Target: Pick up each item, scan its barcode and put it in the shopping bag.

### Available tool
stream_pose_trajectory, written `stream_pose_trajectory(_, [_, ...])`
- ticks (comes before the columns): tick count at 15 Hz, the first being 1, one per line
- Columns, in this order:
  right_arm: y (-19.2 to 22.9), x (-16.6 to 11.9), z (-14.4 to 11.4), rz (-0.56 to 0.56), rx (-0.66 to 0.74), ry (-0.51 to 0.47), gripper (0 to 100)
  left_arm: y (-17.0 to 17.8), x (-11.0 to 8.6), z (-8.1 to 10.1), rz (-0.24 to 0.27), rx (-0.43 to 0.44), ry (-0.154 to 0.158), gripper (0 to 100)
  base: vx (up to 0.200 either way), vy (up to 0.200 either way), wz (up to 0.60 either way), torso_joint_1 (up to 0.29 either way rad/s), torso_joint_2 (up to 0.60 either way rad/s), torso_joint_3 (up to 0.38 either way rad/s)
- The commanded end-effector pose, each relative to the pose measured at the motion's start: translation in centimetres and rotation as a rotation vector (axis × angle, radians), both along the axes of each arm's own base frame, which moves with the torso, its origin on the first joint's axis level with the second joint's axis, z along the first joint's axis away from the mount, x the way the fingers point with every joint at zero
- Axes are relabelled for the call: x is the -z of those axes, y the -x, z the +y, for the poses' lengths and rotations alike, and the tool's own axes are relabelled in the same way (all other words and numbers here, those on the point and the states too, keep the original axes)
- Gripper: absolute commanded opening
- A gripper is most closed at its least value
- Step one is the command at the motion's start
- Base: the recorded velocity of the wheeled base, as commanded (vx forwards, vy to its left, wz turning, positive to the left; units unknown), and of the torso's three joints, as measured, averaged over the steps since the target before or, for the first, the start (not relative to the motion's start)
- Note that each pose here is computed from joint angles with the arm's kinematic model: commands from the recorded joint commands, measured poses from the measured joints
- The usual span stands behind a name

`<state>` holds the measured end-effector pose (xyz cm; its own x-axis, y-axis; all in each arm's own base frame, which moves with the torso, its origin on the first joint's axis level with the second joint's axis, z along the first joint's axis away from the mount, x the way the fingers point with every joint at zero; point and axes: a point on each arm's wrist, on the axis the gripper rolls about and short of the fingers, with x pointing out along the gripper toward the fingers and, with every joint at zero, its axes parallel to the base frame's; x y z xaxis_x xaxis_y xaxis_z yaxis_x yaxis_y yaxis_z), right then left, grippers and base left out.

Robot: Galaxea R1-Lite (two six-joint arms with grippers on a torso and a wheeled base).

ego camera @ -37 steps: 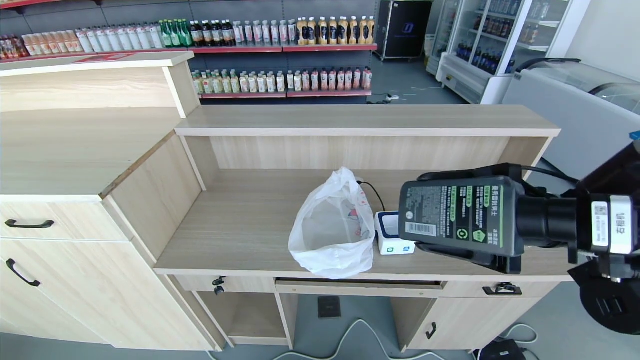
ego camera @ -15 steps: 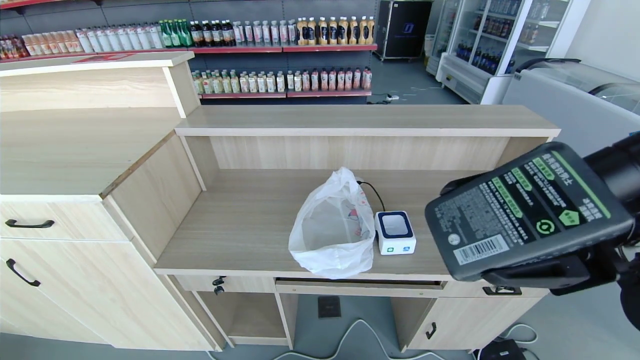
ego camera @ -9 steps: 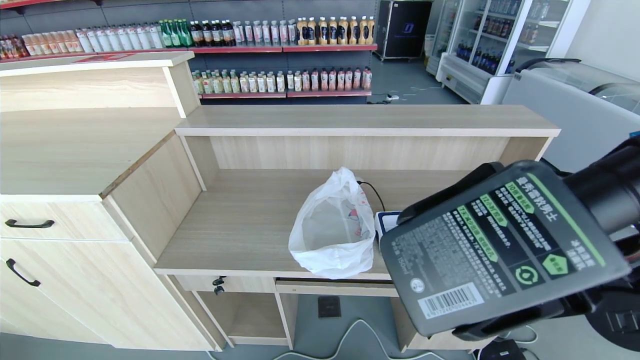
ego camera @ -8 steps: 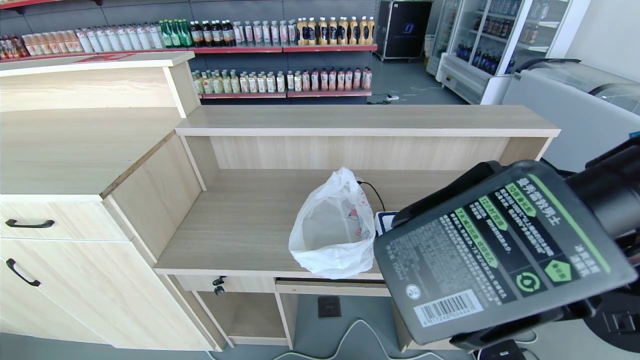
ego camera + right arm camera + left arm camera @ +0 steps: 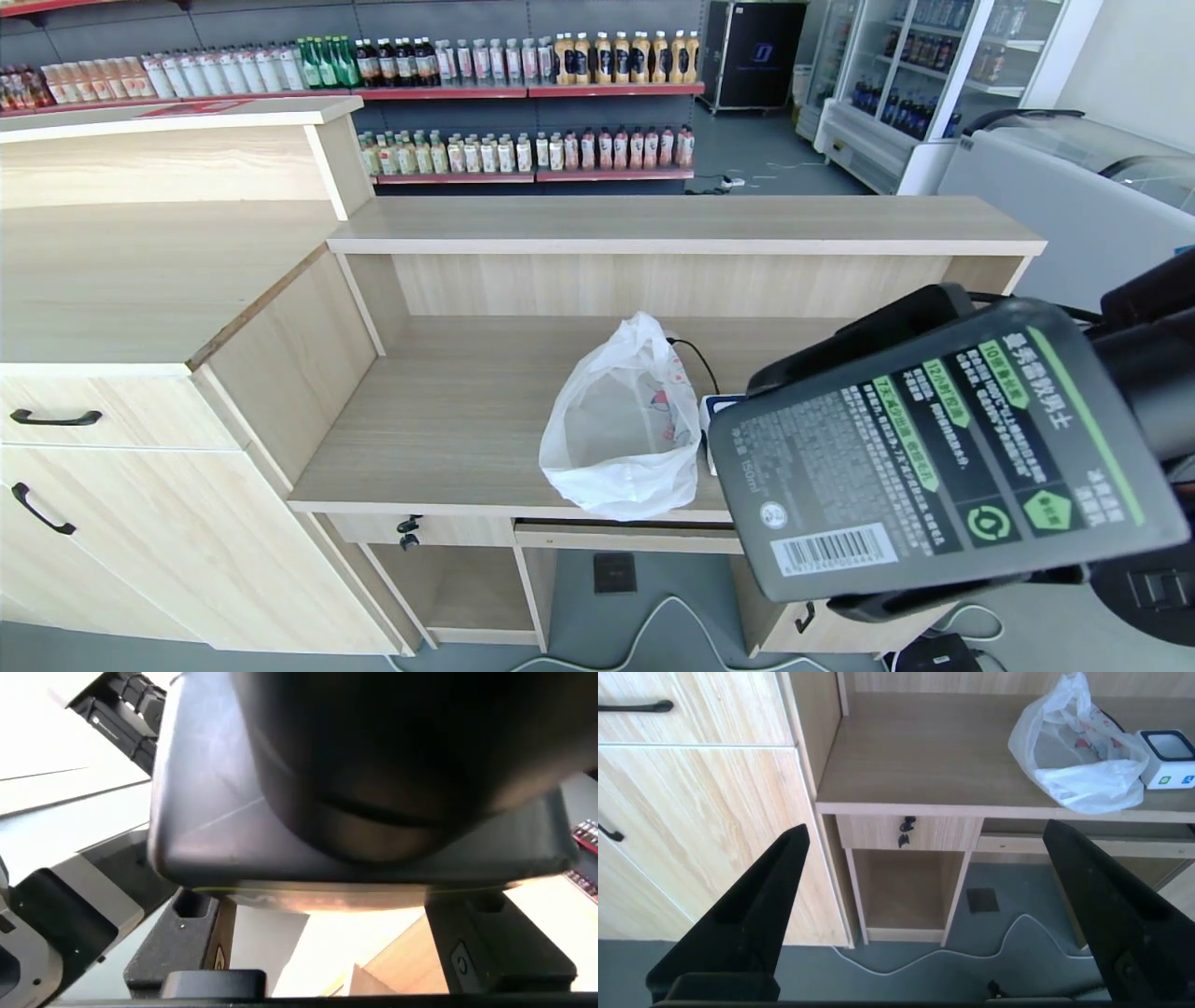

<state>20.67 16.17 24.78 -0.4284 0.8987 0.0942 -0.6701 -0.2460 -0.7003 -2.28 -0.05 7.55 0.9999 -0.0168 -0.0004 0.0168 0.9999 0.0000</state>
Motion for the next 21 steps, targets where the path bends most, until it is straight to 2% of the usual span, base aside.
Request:
stream_pose_trajectory(1, [-0.3, -0.3, -1.5, -0.018, 0.057, -0.009, 0, 0.0, 0.0, 0.0, 0.001, 0.000, 0.002, 100, 0.000, 0.000, 0.00, 0.000, 0.00, 0.000])
stream_pose_trajectory(4, [0.4, -0.2, -2.9, -0.048, 0.096, -0.020, 0, 0.0, 0.0, 0.0, 0.001, 0.000, 0.000, 100, 0.000, 0.000, 0.00, 0.000, 0.00, 0.000])
stream_pose_trajectory(13, [1.3, 0.2, -3.8, -0.083, 0.119, -0.032, 0, 0.0, 0.0, 0.0, 0.001, 0.000, 0.000, 100, 0.000, 0.000, 0.00, 0.000, 0.00, 0.000])
stream_pose_trajectory(15, [2.5, -0.9, -4.5, -0.077, 0.120, -0.038, 0, 0.0, 0.0, 0.0, 0.001, 0.000, 0.000, 100, 0.000, 0.000, 0.00, 0.000, 0.00, 0.000])
stream_pose_trajectory(17, [3.2, -2.1, -6.5, -0.052, 0.184, -0.035, 0, 0.0, 0.0, 0.0, 0.001, 0.000, 0.000, 100, 0.000, 0.000, 0.00, 0.000, 0.00, 0.000])
stream_pose_trajectory(18, [5.3, -3.6, -9.5, 0.032, 0.285, -0.019, 0, 0.0, 0.0, 0.0, 0.000, 0.000, 0.000, 100, 0.000, 0.000, 0.00, 0.000, 0.00, 0.000])
stream_pose_trajectory(19, [6.9, -5.0, -12.4, 0.125, 0.447, -0.037, 0, 0.0, 0.0, 0.0, 0.001, 0.000, 0.000, 100, 0.000, 0.000, 0.00, 0.000, 0.00, 0.000])
stream_pose_trajectory(20, [7.6, -5.6, -14.5, 0.217, 0.615, -0.098, 0, 0.0, 0.0, 0.0, 0.001, 0.000, 0.000, 100, 0.000, 0.000, 0.00, 0.000, 0.00, 0.000])
stream_pose_trajectory(21, [8.3, -6.4, -16.7, 0.346, 0.806, -0.232, 0, 0.0, 0.0, 0.0, 0.001, 0.000, 0.000, 100, 0.000, 0.000, 0.00, 0.000, 0.00, 0.000])
